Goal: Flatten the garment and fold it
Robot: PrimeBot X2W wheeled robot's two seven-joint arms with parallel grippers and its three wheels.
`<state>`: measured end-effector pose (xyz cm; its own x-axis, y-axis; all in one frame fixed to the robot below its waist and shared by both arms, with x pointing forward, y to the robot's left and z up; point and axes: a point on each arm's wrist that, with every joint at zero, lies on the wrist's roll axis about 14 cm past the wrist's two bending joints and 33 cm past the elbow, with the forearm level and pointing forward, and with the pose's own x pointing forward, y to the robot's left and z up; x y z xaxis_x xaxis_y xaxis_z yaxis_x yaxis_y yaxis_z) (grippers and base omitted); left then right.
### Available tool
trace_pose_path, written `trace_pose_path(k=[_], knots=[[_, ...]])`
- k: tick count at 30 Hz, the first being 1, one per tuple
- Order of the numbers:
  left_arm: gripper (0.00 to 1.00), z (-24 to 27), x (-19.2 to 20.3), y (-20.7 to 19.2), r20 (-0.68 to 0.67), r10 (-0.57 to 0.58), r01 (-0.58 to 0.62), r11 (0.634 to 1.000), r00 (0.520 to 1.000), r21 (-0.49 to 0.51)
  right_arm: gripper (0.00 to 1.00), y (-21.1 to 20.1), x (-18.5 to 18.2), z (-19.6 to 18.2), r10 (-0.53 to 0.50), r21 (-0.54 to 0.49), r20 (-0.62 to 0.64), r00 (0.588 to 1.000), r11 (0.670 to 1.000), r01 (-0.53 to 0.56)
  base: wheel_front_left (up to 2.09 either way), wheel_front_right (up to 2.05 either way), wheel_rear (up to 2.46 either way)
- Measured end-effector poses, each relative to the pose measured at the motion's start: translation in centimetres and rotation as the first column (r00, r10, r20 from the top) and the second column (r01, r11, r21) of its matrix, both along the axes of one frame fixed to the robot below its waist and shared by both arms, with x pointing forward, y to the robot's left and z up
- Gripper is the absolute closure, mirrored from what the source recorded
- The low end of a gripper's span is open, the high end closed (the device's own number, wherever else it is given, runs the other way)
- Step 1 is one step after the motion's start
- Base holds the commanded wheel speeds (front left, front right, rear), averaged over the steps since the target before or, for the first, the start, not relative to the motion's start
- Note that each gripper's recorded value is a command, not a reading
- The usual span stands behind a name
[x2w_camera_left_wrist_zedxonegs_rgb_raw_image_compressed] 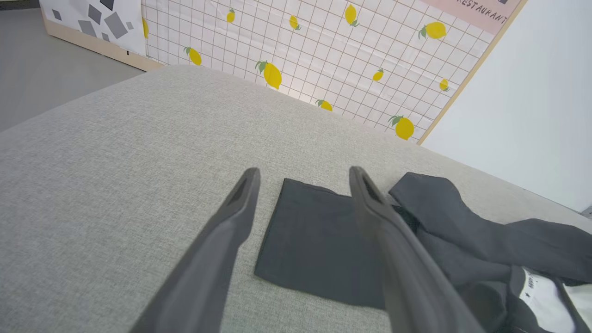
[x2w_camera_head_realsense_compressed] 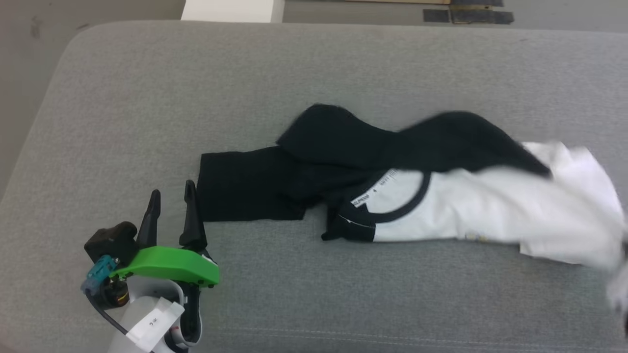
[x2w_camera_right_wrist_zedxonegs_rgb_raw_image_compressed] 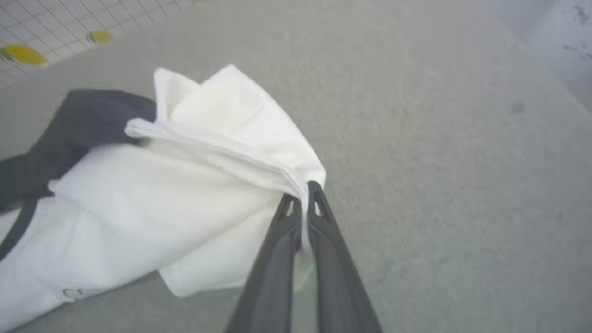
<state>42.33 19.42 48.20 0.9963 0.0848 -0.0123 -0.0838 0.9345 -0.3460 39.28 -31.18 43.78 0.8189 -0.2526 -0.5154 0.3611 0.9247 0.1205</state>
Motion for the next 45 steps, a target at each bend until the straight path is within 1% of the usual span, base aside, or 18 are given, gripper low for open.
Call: trace_pose_path(k=[2, 3, 5, 6, 7, 10, 12, 14, 15, 18, 20, 24, 25, 28, 32, 39, 42, 45], knots=[[0.0, -0.1, 0.1, -0.6, -0.001, -0.017, 0.017, 1.0, 1.0, -0.003, 1.0, -0.2, -4.4, -3.5, -0.013, 0.046, -0.165, 0.986, 0.999, 0.021, 0.0, 0.0, 0.0], [0.0, -0.2, 0.1, -0.8, -0.003, -0.024, 0.024, 1.0, 1.0, -0.005, 1.0, 0.6, -6.3, -5.2, 0.003, 0.099, -0.236, 0.972, 0.995, 0.021, 0.0, 0.0, 0.0], [0.0, -0.2, 0.2, -1.1, -0.005, -0.032, 0.032, 0.999, 0.999, -0.006, 1.0, 1.8, -8.1, -6.7, 0.024, 0.171, -0.278, 0.96, 0.985, 0.025, 0.0, 0.0, 0.0], [0.0, -0.3, 0.3, -1.2, -0.007, -0.036, 0.036, 0.999, 0.999, -0.007, 0.99, 2.2, -8.1, -6.5, 0.029, 0.179, -0.257, 0.966, 0.984, 0.018, 0.0, 0.0, 0.0], [0.0, -0.3, 0.3, -1.3, -0.007, -0.039, 0.039, 0.999, 0.999, -0.007, 0.0, 2.4, -7.7, -6.0, 0.034, 0.171, -0.229, 0.973, 0.985, 0.006, 0.0, 0.0, 0.0], [0.0, -0.3, 0.3, -1.6, -0.008, -0.047, 0.047, 0.999, 0.999, -0.007, 0.0, 3.3, -5.1, -3.0, 0.072, 0.134, -0.089, 0.993, 0.989, -0.06, 0.0, 0.0, 0.0], [0.0, -0.3, 0.1, -1.7, -0.009, -0.049, 0.049, 0.999, 0.999, -0.007, 0.0, 4.7, -2.5, 0.0, 0.126, 0.094, 0.024, 0.992, 0.987, -0.128, 0.0, 0.0, 0.0], [0.0, -0.3, 0.0, -1.6, -0.01, -0.047, 0.047, 0.999, 0.999, -0.007, 0.0, 6.7, 0.0, 2.8, 0.198, 0.049, 0.106, 0.974, 0.978, -0.204, 0.0, 0.0, 0.0], [0.0, -0.3, -0.1, -1.5, -0.011, -0.046, 0.045, 0.999, 0.999, -0.007, 0.0, 8.3, 1.2, 3.8, 0.252, 0.028, 0.125, 0.96, 0.966, -0.257, 0.0, 0.0, 0.0], [0.0, -0.6, -0.4, -1.5, -0.022, -0.047, 0.047, 0.999, 0.999, -0.01, 0.0, 13.6, 3.9, 5.3, 0.41, -0.001, 0.122, 0.904, 0.911, -0.413, 0.0, 0.0, 0.0], [0.0, -1.0, -0.5, -1.5, -0.031, -0.047, 0.046, 0.999, 0.998, -0.014, 0.0, 16.6, 5.6, 5.5, 0.497, -0.018, 0.092, 0.863, 0.867, -0.498, 0.0, 0.0, 0.0], [0.0, -1.6, -0.6, -1.3, -0.049, -0.042, 0.041, 0.999, 0.998, -0.019, 0.0, 20.0, 8.9, 5.1, 0.589, -0.05, 0.01, 0.808, 0.808, -0.587, 0.0, 0.0, 0.0], [0.0, -1.8, -0.6, -1.2, -0.054, -0.038, 0.037, 0.999, 0.998, -0.018, 0.0, 21.2, 9.9, 4.9, 0.616, -0.061, -0.017, 0.788, 0.786, -0.615, 0.0, 0.0, 0.0], [0.0, -2.3, -0.4, -0.9, -0.067, -0.034, 0.033, 0.999, 0.997, -0.017, 0.0, 23.5, 12.2, 4.3, 0.663, -0.078, -0.08, 0.745, 0.741, -0.667, 0.0, 0.0, 0.0], [0.0, -3.2, -0.3, -0.7, -0.091, -0.028, 0.027, 1.0, 0.995, -0.017, 0.0, 25.2, 14.5, 2.3, 0.688, -0.112, -0.192, 0.7, 0.693, -0.712, 0.0, 0.0, 0.0], [0.0, -4.8, -0.1, 0.3, -0.132, -0.001, 0.0, 1.0, 0.991, -0.01, 0.0, 25.4, 15.9, -3.6, 0.67, -0.109, -0.402, 0.624, 0.642, -0.759, 0.0, 0.0, 0.0], [0.0, -5.5, -0.1, 0.6, -0.151, 0.008, -0.009, 1.0, 0.989, -0.01, 0.0, 26.3, 15.4, -6.2, 0.679, -0.065, -0.452, 0.578, 0.621, -0.781, 0.0, 0.0, 0.0], [0.0, -6.3, -0.3, 0.9, -0.172, 0.019, -0.021, 1.0, 0.985, -0.007, 0.0, 27.4, 15.9, -6.8, 0.692, -0.03, -0.465, 0.552, 0.611, -0.791, 0.0, 0.0, 0.0]])
